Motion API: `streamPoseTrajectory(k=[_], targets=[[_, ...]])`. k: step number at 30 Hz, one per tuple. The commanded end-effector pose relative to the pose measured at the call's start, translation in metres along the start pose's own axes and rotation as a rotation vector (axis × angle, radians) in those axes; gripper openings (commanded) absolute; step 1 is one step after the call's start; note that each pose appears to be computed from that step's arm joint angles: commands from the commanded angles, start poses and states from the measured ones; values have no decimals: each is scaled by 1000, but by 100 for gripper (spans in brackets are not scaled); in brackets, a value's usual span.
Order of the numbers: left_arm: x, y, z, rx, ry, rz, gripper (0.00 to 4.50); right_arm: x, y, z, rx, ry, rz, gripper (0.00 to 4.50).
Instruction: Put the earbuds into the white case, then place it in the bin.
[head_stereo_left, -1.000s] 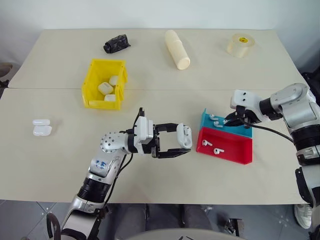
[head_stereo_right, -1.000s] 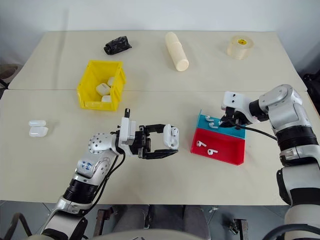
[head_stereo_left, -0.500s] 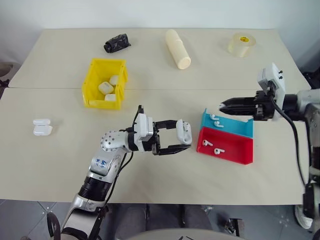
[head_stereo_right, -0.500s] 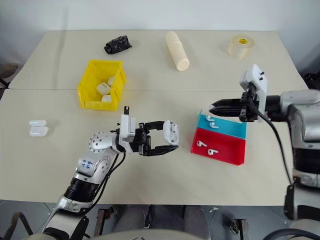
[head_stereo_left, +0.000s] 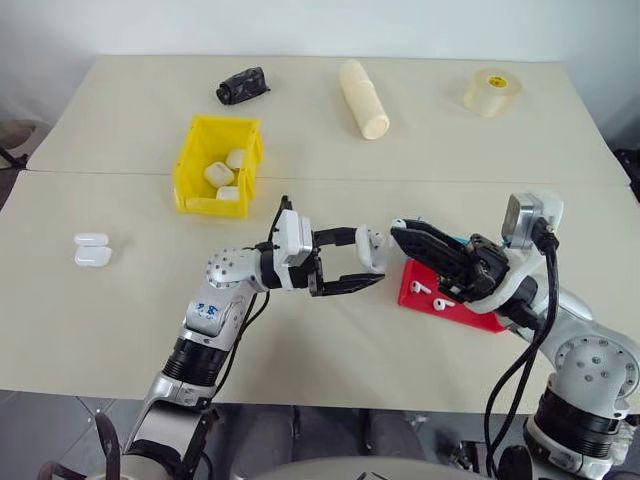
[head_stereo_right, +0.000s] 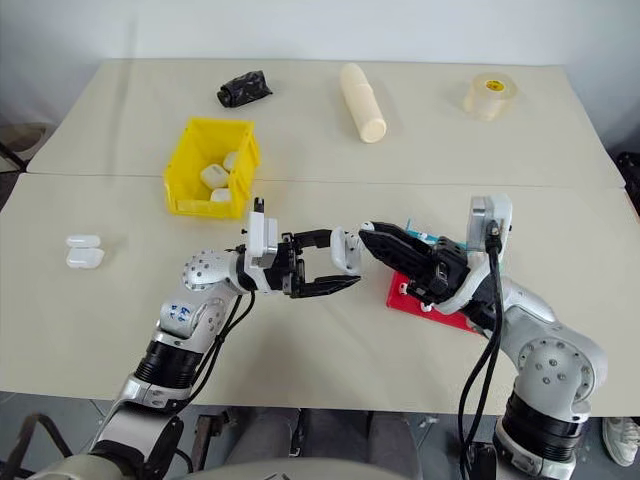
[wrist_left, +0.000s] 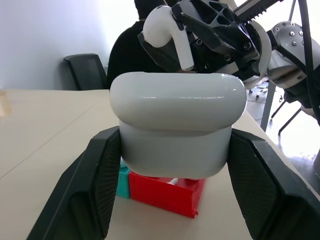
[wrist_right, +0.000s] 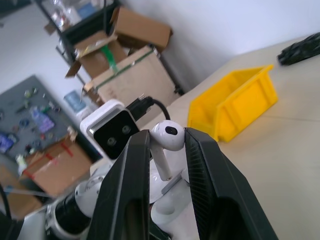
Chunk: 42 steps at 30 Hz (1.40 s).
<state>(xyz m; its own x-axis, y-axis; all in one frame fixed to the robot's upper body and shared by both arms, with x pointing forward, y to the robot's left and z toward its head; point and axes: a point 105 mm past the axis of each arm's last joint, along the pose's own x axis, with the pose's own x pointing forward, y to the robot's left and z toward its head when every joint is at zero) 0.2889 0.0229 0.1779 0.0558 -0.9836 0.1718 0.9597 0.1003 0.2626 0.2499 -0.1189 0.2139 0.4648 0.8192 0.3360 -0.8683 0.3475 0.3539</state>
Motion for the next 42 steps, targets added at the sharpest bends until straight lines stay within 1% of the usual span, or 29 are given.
streamPoseTrajectory(k=[1, 13, 18, 26, 29, 30, 33, 37, 39, 41, 42], targets=[[2, 3, 11, 5, -41, 1, 292, 4, 11, -2, -28, -35, 21, 101], [7, 1, 14, -9, -51, -22, 292, 6, 5, -29, -26, -54, -41, 101], [7, 4, 16, -20, -63, -3, 292, 2, 6, -41, -37, -18, -42, 101], [8, 5, 22, -32, -91, -7, 292, 0, 6, -52, -57, 11, -32, 101], [8, 3, 21, -24, -82, -23, 292, 1, 8, -55, -23, 26, -20, 101], [8, 3, 21, -22, -80, -28, 292, 1, 8, -56, 0, 30, -17, 120], [8, 1, 21, -24, -77, -39, 292, 3, 10, -53, -19, 34, -1, 194], [4, 1, 17, -26, -47, -37, 292, -5, 5, -41, -99, 39, -37, 330], [-1, 4, 12, -8, 16, -20, 292, -14, 0, -37, -148, 69, -65, 393], [-8, 9, 2, 46, 146, -8, 292, -23, -4, -31, -209, 120, -85, 393], [-14, 11, -6, 96, 249, -16, 292, -27, -5, -28, -233, 152, -89, 393]])
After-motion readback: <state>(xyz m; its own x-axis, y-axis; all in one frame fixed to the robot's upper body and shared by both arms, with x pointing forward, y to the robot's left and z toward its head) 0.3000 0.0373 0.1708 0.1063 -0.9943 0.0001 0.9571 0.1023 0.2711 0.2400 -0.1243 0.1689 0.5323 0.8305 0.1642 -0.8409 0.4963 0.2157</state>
